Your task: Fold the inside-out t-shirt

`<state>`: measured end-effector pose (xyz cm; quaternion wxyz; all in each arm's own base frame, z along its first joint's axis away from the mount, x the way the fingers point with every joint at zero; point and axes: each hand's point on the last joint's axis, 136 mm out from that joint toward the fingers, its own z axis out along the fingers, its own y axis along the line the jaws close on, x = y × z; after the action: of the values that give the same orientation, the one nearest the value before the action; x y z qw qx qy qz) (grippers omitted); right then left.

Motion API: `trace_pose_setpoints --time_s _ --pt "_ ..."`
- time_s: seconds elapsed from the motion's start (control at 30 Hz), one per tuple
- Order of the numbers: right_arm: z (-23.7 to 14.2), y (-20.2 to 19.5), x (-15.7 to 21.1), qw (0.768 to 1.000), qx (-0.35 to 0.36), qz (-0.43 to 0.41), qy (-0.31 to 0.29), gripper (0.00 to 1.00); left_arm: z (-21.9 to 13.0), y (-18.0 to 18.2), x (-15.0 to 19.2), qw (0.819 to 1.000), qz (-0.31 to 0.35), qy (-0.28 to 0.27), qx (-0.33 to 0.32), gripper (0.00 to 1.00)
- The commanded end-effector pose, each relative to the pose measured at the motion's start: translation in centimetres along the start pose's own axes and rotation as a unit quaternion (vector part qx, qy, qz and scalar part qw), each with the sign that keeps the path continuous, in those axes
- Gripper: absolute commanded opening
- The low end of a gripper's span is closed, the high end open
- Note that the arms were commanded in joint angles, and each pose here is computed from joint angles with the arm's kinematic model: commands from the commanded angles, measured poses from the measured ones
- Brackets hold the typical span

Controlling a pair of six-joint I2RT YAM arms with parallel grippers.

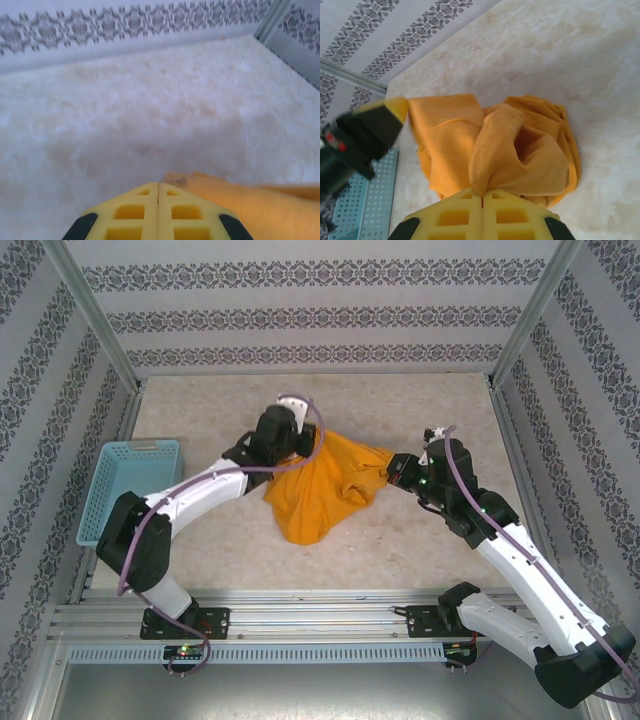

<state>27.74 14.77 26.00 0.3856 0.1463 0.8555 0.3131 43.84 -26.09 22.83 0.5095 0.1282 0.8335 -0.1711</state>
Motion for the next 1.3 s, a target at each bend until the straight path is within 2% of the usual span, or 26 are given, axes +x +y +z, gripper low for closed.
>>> trace_pose_setpoints --time_s 0.0,0.1,0.2,0.3,0.37,0.53,0.67,0.8,0.9,1.07,1.13,1.27 --pt "-0.4 2.3 -1.2 0.999 -0.036 0.004 -0.016 0.0 0.8 0.8 3.5 0.996 0.017 0.083 -0.007 0.09" --pt "0.3 1.6 -0.8 0.999 -0.026 0.019 -0.013 0.0 -0.6 -0.5 5.1 0.995 0.017 0.1 -0.011 0.18" --pt "1.2 1.4 -0.1 0.999 -0.033 0.033 -0.002 0.0 -3.6 -5.0 7.1 0.994 0.056 0.092 0.016 0.34" --pt "1.8 1.9 0.3 0.998 -0.043 0.035 0.003 0.0 -6.5 -9.7 9.2 0.994 0.063 0.06 0.07 0.6" --pt "1.8 2.3 0.4 0.999 -0.046 0.029 0.0 0.0 -7.4 -11.7 10.4 0.993 0.047 0.039 0.104 0.72" --pt "1.6 3.2 1.1 0.998 -0.048 0.029 -0.006 0.0 -6.5 -12.7 9.9 0.992 -0.018 -0.016 0.126 0.89" --pt "1.8 3.6 2.2 0.998 -0.052 0.037 -0.003 0.0 -5.2 -13.9 8.9 0.988 -0.051 -0.038 0.143 0.92" --pt "1.9 3.2 3.1 0.997 -0.051 0.049 -0.007 0.0 -4.2 -13.7 8.1 0.982 -0.099 -0.051 0.155 0.87" --pt "1.8 3.0 3.4 0.997 -0.055 0.057 -0.012 0.0 -3.0 -13.5 8.4 0.981 -0.111 -0.034 0.158 0.64" --pt "1.0 2.5 2.6 0.997 -0.043 0.052 -0.031 0.0 -2.5 -13.4 9.8 0.984 -0.087 -0.011 0.154 0.32" --pt "0.6 2.6 2.1 0.997 -0.043 0.047 -0.039 0.0 -2.2 -13.4 10.9 0.985 -0.081 0.003 0.154 0.23" --pt "0.2 2.9 1.5 0.997 -0.044 0.043 -0.047 0.0 -1.8 -13.2 12.9 0.985 -0.076 0.025 0.155 0.13"
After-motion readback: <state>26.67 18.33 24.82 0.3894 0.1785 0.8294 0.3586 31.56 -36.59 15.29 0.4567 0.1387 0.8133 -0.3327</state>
